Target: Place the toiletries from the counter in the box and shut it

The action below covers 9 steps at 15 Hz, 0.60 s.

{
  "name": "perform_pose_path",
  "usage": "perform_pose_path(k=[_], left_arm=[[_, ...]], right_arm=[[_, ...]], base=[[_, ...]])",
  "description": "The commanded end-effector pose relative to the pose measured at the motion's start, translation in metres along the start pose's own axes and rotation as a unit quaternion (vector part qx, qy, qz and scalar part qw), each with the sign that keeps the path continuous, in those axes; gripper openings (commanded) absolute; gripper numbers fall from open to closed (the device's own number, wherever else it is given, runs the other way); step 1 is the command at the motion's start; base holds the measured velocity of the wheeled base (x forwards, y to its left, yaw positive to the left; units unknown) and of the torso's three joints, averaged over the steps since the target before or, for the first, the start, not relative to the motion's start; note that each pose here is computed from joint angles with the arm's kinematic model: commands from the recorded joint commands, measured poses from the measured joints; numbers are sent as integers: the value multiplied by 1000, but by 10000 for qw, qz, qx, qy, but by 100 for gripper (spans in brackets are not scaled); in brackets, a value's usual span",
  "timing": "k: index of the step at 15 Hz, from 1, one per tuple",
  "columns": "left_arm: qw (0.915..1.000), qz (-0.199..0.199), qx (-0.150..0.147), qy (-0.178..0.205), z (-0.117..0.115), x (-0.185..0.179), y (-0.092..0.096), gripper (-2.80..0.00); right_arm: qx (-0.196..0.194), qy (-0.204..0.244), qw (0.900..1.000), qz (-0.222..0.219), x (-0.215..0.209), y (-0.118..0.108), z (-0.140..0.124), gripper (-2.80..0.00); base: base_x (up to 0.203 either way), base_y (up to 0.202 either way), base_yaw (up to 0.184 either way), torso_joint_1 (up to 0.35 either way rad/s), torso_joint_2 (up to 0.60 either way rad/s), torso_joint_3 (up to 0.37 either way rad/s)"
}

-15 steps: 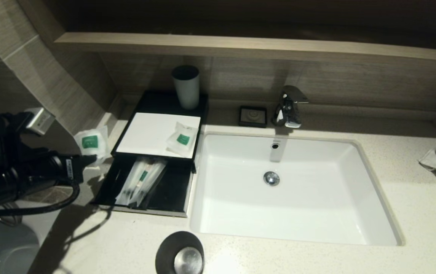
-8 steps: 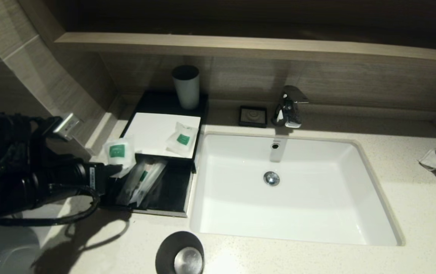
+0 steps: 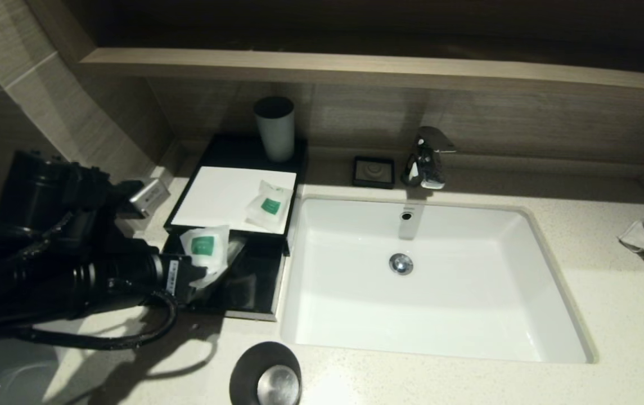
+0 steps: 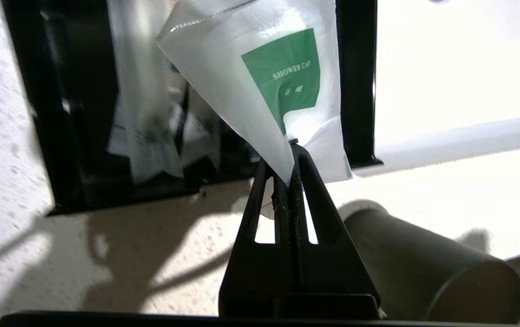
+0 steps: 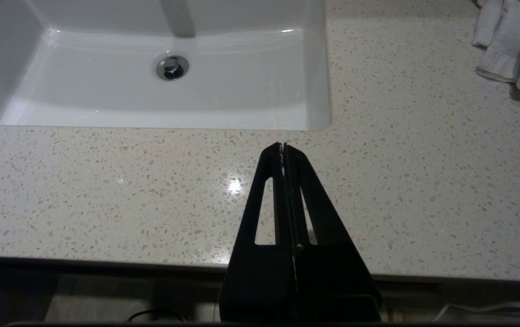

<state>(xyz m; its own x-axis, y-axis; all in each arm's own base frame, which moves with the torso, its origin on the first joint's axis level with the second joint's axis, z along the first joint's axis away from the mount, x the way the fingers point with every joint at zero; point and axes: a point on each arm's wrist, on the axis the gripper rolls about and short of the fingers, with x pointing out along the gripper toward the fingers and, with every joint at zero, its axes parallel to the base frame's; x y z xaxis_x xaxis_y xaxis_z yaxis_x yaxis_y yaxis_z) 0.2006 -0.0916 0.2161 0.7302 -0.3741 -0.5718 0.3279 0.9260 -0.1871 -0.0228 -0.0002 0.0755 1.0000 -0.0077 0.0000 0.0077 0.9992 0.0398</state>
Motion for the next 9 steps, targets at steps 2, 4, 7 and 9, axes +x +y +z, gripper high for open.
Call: perform_pose_path(k=[2, 4, 7, 9], left_arm=[[9993, -85, -72, 361, 6, 9, -12, -280], [9987, -56, -112, 486, 10, 16, -13, -280], [9977, -12, -243, 635, 13, 21, -14, -280], [9967, 27, -369, 726, 16, 23, -15, -280]], right_arm=[[0, 0, 10000, 0, 0, 0, 0, -280], [0, 0, 10000, 0, 0, 0, 0, -280], [0, 0, 10000, 0, 0, 0, 0, -280], [0, 0, 10000, 0, 0, 0, 0, -280]], base=[[0, 0, 0, 0, 0, 0], [0, 0, 0, 0, 0, 0], [0, 0, 0, 0, 0, 0], [0, 0, 0, 0, 0, 0]])
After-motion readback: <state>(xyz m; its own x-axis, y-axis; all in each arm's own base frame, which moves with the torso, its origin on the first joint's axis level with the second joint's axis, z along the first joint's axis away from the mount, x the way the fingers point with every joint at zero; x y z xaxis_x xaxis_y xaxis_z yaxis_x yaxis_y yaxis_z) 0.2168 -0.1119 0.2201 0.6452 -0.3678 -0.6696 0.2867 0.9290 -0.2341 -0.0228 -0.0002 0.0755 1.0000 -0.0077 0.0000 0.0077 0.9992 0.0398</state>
